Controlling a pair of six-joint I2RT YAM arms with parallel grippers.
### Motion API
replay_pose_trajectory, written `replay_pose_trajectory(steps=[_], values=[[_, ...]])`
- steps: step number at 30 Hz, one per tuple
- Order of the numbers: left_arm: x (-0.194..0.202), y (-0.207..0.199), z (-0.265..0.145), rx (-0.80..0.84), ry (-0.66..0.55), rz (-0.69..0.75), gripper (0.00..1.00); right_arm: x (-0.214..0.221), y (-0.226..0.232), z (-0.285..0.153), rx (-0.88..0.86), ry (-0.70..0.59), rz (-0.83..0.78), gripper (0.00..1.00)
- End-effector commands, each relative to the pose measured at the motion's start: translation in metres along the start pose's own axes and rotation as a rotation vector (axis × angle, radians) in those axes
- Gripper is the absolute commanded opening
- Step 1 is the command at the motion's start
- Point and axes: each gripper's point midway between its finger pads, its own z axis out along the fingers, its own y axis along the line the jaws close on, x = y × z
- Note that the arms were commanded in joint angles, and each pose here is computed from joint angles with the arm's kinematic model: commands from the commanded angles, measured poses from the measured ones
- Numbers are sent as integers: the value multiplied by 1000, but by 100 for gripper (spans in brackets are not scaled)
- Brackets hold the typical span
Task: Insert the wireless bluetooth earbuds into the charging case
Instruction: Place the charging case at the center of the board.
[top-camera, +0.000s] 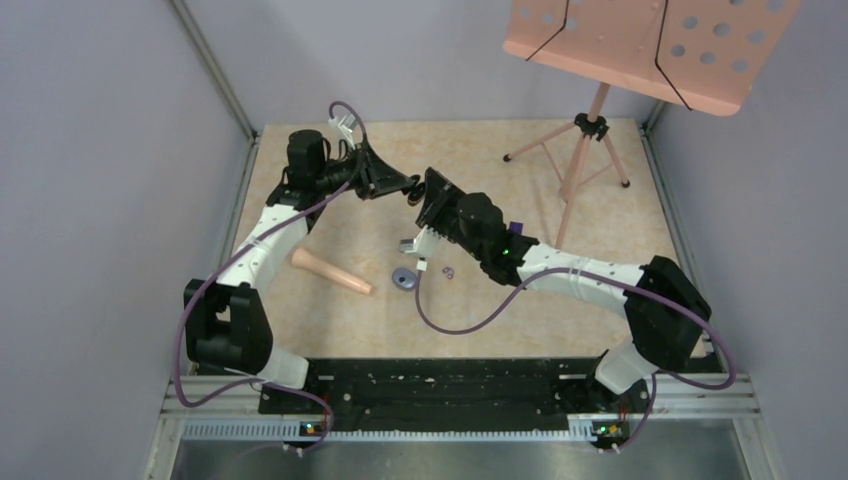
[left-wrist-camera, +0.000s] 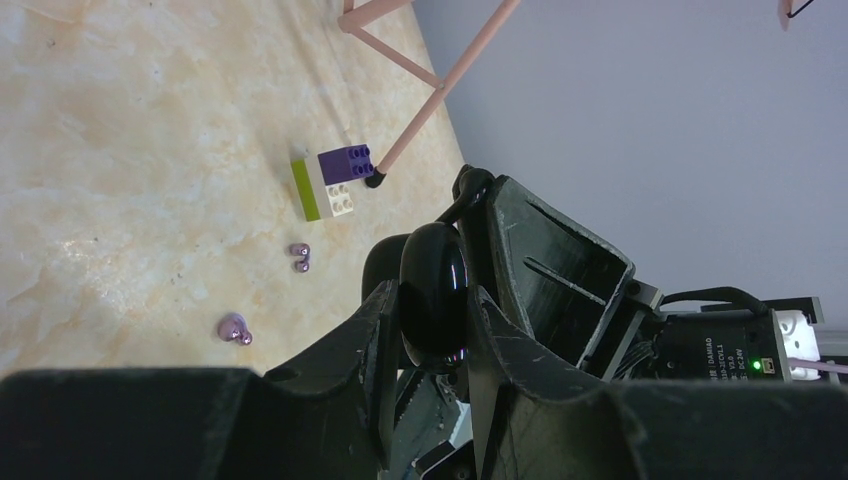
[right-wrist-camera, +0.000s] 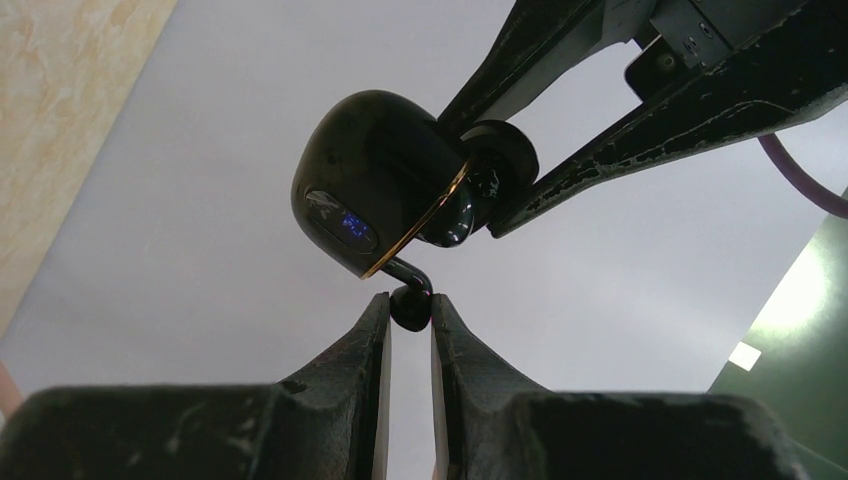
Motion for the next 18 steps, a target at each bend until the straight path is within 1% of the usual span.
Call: replay_pose_trajectory(steps=[1, 5, 15, 18], values=[[-10, -15, -3, 50, -27, 61, 0, 8, -9, -1, 29, 22, -1, 0], [-11, -17, -3, 58, -27, 66, 0, 6, -8, 1, 31, 17, -10, 0], [-20, -12, -5, 67, -54, 1, 0, -5, -6, -2, 42, -32, -35, 0], [-19, -11, -5, 66, -53, 1, 0, 0, -7, 1, 41, -9, -19, 0]])
